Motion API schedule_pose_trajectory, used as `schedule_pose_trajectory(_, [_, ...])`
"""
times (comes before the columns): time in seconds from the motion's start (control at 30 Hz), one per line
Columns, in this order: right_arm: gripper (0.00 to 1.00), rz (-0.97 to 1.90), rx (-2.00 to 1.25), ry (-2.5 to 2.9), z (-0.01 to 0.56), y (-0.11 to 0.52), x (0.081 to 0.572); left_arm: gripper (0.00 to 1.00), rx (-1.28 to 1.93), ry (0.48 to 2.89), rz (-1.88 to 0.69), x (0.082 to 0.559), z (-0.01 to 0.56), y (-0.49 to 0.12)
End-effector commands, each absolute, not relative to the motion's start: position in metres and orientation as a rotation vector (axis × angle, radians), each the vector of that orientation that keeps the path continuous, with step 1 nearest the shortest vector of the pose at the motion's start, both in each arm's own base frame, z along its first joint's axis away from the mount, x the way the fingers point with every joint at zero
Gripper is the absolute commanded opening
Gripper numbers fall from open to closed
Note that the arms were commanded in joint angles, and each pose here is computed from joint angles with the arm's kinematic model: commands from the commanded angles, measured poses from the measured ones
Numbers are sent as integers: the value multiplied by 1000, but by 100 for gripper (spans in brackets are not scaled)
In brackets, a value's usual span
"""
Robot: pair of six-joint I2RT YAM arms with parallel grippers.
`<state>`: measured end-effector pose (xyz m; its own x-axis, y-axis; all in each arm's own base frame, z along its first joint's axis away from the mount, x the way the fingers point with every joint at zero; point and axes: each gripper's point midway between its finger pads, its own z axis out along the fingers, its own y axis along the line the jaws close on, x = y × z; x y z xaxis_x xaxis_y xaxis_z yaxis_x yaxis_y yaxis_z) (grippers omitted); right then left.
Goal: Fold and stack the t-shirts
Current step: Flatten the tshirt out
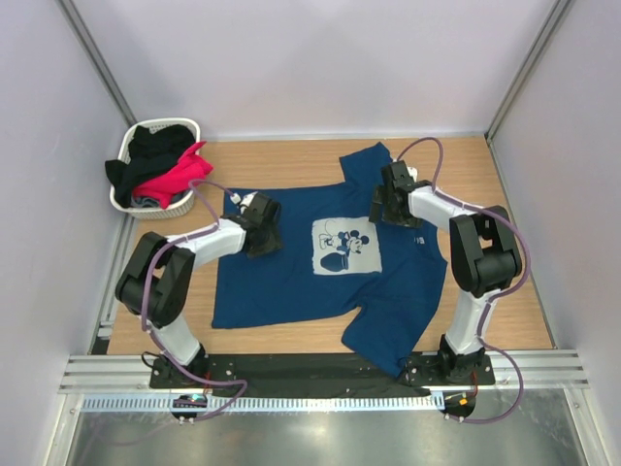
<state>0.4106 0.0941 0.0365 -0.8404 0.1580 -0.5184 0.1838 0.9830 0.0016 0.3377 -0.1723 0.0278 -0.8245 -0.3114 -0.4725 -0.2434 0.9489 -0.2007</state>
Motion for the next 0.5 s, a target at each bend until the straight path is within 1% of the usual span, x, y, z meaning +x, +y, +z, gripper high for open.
schedule_pose_trajectory(0.0, [96, -52, 304, 2457, 67, 91, 419, 50, -444, 2538, -192, 331, 26, -179])
schedule_pose_trajectory(0.07, [96, -67, 326, 2460, 64, 85, 409, 48, -441, 2552, -182, 324, 19, -180])
schedule_pose_trajectory(0.1, [96, -71, 344, 2481, 52, 84, 398, 46, -433, 2574, -172, 315, 12, -182])
schedule_pose_trajectory(0.2, [96, -69, 384, 2486, 49, 78, 377, 43, -414, 2620, -159, 296, -1, -186])
schedule_pose_trajectory(0.3, [95, -107, 404, 2511, 39, 68, 353, 42, -428, 2639, -134, 282, -6, -185])
schedule_pose_trajectory(0.47, [95, -137, 416, 2547, 27, 56, 316, 42, -409, 2697, -112, 244, -13, -183])
